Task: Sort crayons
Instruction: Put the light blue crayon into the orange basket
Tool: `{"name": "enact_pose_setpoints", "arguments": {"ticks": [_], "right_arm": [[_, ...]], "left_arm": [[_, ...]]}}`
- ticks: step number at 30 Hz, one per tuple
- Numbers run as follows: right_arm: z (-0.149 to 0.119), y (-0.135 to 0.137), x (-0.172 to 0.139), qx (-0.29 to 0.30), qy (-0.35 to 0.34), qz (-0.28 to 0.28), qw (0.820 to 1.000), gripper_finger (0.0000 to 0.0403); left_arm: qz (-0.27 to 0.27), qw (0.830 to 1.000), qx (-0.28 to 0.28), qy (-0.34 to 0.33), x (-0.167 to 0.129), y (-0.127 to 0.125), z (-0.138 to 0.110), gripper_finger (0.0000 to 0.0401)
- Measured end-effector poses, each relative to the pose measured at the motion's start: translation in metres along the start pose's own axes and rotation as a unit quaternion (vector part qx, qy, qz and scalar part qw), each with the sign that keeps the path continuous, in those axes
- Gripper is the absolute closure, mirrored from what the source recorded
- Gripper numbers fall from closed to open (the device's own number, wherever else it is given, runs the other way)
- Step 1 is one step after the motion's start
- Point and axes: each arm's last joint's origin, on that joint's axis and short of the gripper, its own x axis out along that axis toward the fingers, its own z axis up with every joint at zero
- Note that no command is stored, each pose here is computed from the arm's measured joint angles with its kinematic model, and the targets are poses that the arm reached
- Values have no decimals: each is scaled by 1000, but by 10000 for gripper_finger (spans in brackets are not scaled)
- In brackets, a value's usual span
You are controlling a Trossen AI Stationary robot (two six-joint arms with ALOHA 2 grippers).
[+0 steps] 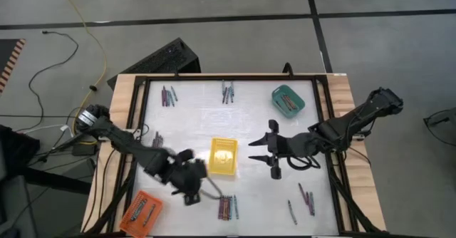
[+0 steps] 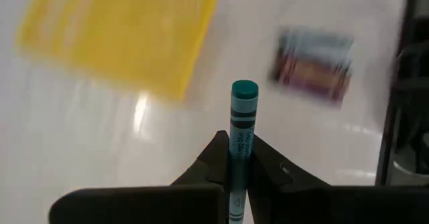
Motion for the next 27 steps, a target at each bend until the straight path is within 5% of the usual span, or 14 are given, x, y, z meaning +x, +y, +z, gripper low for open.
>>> {"name": "enact_pose_setpoints", "arguments": {"ticks": [14,27], "right_arm": [[-8,0,-1,-18,35,-2,999,227],[-19,2,-4,-4,85,-2,996,227]], "left_arm": [[45,969,-232,75,-46,-51,-121,390],[70,950,-278,128,-44,-74,-177,388]]}}
